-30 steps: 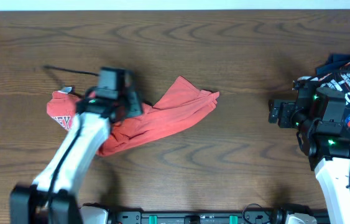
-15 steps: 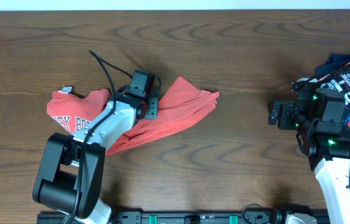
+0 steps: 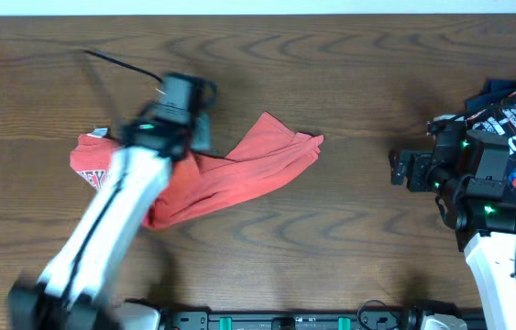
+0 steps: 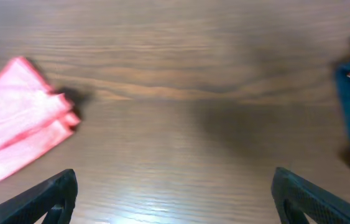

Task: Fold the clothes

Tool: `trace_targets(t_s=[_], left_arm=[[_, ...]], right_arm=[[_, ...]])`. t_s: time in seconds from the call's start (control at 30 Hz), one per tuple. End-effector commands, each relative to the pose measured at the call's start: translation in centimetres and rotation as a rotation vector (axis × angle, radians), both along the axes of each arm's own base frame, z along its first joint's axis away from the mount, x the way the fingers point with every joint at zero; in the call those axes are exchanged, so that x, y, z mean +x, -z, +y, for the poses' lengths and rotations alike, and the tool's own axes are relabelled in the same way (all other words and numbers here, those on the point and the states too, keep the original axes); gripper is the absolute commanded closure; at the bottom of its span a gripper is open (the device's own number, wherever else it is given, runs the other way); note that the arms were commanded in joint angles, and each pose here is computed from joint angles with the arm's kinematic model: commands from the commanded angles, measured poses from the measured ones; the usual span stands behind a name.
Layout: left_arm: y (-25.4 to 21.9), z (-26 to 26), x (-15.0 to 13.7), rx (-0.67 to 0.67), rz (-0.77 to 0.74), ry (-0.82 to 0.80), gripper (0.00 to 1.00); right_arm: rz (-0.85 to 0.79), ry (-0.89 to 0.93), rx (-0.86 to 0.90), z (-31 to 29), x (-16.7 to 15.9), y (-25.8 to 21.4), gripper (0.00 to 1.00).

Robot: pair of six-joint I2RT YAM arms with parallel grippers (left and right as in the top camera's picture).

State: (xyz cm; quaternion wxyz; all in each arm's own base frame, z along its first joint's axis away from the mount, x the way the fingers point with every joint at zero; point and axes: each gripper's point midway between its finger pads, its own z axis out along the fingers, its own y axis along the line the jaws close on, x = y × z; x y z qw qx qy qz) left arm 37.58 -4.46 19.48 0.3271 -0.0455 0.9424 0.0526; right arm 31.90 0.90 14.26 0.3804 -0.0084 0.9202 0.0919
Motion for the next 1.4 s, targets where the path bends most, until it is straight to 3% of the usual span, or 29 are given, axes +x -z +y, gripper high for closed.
trace_targets(t_s=[0.0, 0.2, 0.37, 0.5, 0.63, 0.77, 1.1, 1.17, 1.2, 1.27, 1.3, 1.37], left_arm=[[-9.7, 6.6, -2.5, 0.042, -0.229, -0.195, 0.94], [-12.7, 13.5, -9.9, -0.001, -0.289, -0.476, 0.94], [-12.1, 16.1, -12.4, 0.003, -0.256, -0.596, 0.94], [-11.1, 16.6, -12.8, 0.004, -0.209, -0.627, 0.94], [-10.5, 16.7, -12.3, 0.007, -0.181, -0.627, 0.94], [-9.8, 16.9, -11.8, 0.010, -0.153, -0.627, 0.94], [-8.9, 17.1, -11.0, 0.012, -0.124, -0.628, 0.94], [-8.9, 17.0, -11.0, 0.012, -0.124, -0.628, 0.94], [-8.9, 17.1, -11.0, 0.012, -0.124, -0.628, 0.94], [-8.9, 17.1, -10.9, 0.012, -0.127, -0.628, 0.94], [-9.0, 17.1, -10.9, 0.011, -0.131, -0.628, 0.94], [-9.2, 17.1, -10.6, 0.009, -0.148, -0.628, 0.94]], right_arm=[[-0.020, -0.157, 0.113, 3.4, 0.0, -1.1, 0.02], [0.022, -0.272, 0.108, 7.0, 0.5, -0.8, 0.01], [0.104, -0.325, 0.047, 9.6, 1.9, 0.4, 0.01], [0.174, -0.360, 0.019, 11.4, 3.4, 2.3, 0.01], [0.166, -0.440, 0.100, 13.9, 4.7, 3.2, 0.01], [0.128, -0.439, 0.118, 14.6, 6.7, 4.3, 0.19], [0.181, -0.489, 0.140, 18.5, 7.3, 9.7, 0.19], [0.185, -0.499, 0.141, 19.2, 7.3, 10.5, 0.26], [0.183, -0.499, 0.140, 19.4, 7.4, 10.7, 0.37], [0.173, -0.478, 0.134, 19.2, 7.9, 10.8, 0.82], [0.168, -0.443, 0.128, 18.9, 8.3, 10.7, 0.98], [0.144, -0.388, 0.113, 17.8, 9.4, 9.8, 0.99]])
